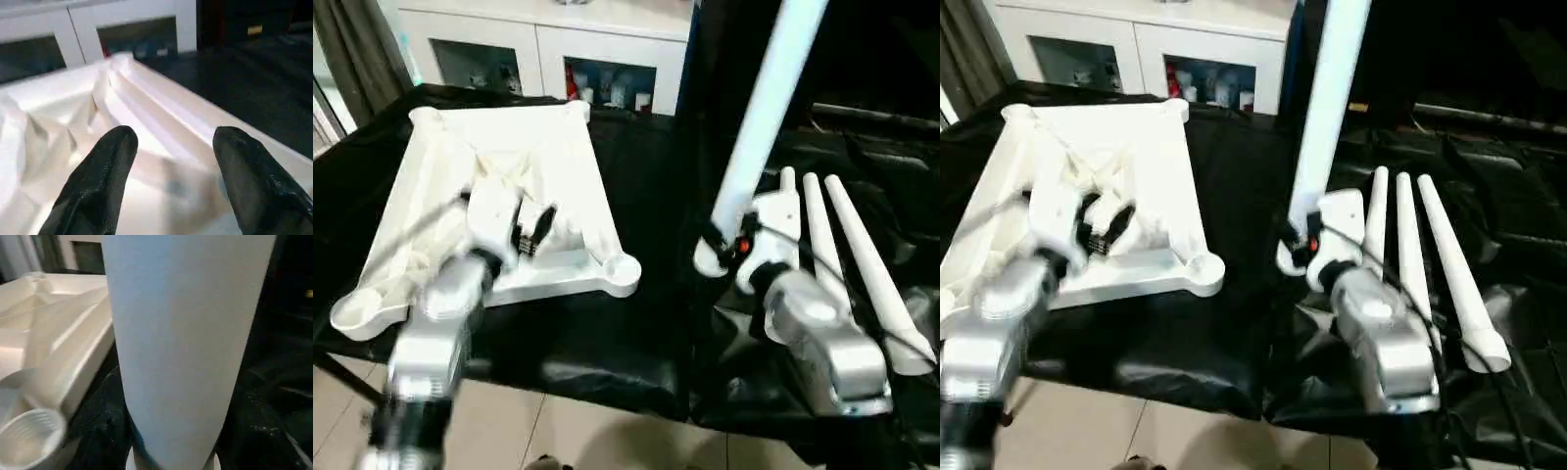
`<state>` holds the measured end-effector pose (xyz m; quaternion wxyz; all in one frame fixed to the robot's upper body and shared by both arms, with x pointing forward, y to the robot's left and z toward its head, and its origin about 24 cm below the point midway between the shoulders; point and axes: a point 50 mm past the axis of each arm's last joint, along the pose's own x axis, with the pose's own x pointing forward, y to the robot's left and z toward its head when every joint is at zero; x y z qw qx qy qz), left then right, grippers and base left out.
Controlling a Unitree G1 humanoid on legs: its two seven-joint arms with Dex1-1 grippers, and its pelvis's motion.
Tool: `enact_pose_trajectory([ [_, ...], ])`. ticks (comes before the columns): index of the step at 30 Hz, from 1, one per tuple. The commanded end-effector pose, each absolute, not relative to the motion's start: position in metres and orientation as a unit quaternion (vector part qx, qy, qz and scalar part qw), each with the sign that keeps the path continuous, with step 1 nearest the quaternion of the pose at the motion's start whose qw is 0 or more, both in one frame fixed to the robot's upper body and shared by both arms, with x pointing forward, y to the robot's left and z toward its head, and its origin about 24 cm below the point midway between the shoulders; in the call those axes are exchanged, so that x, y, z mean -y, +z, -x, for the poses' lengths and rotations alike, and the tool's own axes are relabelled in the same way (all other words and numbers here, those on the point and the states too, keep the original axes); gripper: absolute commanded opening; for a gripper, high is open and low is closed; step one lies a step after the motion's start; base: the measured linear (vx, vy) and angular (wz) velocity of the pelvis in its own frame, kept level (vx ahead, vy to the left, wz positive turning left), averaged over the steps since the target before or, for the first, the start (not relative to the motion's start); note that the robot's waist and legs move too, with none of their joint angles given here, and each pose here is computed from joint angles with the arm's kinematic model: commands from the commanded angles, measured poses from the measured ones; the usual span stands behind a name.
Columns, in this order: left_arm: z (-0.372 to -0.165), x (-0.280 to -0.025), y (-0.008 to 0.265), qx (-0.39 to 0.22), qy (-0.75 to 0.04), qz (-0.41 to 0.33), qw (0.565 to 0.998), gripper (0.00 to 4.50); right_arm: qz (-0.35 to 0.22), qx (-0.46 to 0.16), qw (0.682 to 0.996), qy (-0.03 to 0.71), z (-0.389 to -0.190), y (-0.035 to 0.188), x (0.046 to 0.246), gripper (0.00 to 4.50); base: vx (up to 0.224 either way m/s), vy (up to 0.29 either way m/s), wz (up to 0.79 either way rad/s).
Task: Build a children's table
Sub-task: Pick table leg
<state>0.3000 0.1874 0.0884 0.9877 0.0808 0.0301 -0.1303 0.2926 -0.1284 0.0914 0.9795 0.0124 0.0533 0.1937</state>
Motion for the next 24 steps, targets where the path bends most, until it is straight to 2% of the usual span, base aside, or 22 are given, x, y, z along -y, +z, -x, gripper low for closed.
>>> enact_pose_trajectory([
  [1,-0.3,-0.184,0.096,-0.023,-0.143,-0.073,0.987,3.01,-0.019,-0.038,0.977,0.208,-0.291,0.096,0.123,1.9,0.0,0.0,0.0],
  [3,-0.299,-0.178,0.096,-0.023,-0.186,-0.083,0.979,3.01,-0.032,-0.037,0.975,0.217,-0.29,0.097,0.12,1.9,0.0,0.0,0.0],
  [4,-0.298,-0.172,0.094,-0.029,-0.238,-0.107,0.965,3.01,-0.028,-0.037,0.974,0.223,-0.291,0.097,0.119,1.9,0.0,0.0,0.0],
  [5,-0.298,-0.172,0.094,-0.029,-0.238,-0.107,0.965,3.18,-0.028,-0.037,0.974,0.223,-0.291,0.097,0.119,1.9,0.0,0.0,0.0],
  [6,-0.297,-0.167,0.09,-0.052,-0.313,-0.151,0.936,3.28,-0.018,-0.036,0.971,0.234,-0.291,0.097,0.119,1.9,0.0,0.0,0.0],
  [8,-0.296,-0.166,0.083,-0.085,-0.382,-0.189,0.9,3.35,-0.013,-0.038,0.969,0.246,-0.291,0.097,0.12,1.9,0.0,0.0,0.0],
  [11,-0.298,-0.167,0.08,-0.108,-0.44,-0.218,0.864,3.6,-0.014,-0.044,0.964,0.262,-0.291,0.096,0.124,1.9,0.0,0.0,0.0],
  [14,-0.308,-0.172,0.075,-0.158,-0.502,-0.25,0.813,3.87,-0.013,-0.066,0.95,0.305,-0.289,0.095,0.128,1.9,0.0,0.0,0.0],
  [16,-0.312,-0.175,0.072,-0.18,-0.509,-0.268,0.798,3.87,-0.002,-0.071,0.945,0.32,-0.288,0.095,0.129,1.9,0.0,0.0,0.0],
  [18,-0.32,-0.18,0.068,-0.192,-0.507,-0.296,0.787,3.5,0.009,-0.075,0.939,0.335,-0.287,0.094,0.13,1.9,0.0,0.0,0.0],
  [19,-0.324,-0.182,0.067,-0.194,-0.505,-0.304,0.784,3.5,0.011,-0.078,0.936,0.343,-0.286,0.094,0.13,1.9,0.0,0.0,0.0],
  [21,-0.326,-0.184,0.066,-0.208,-0.509,-0.302,0.779,3.46,0.017,-0.081,0.933,0.351,-0.285,0.094,0.131,1.9,0.0,0.0,0.0],
  [24,-0.33,-0.184,0.067,-0.213,-0.527,-0.291,0.77,3.04,0.024,-0.085,0.93,0.356,-0.284,0.093,0.132,1.9,0.0,0.0,0.0],
])
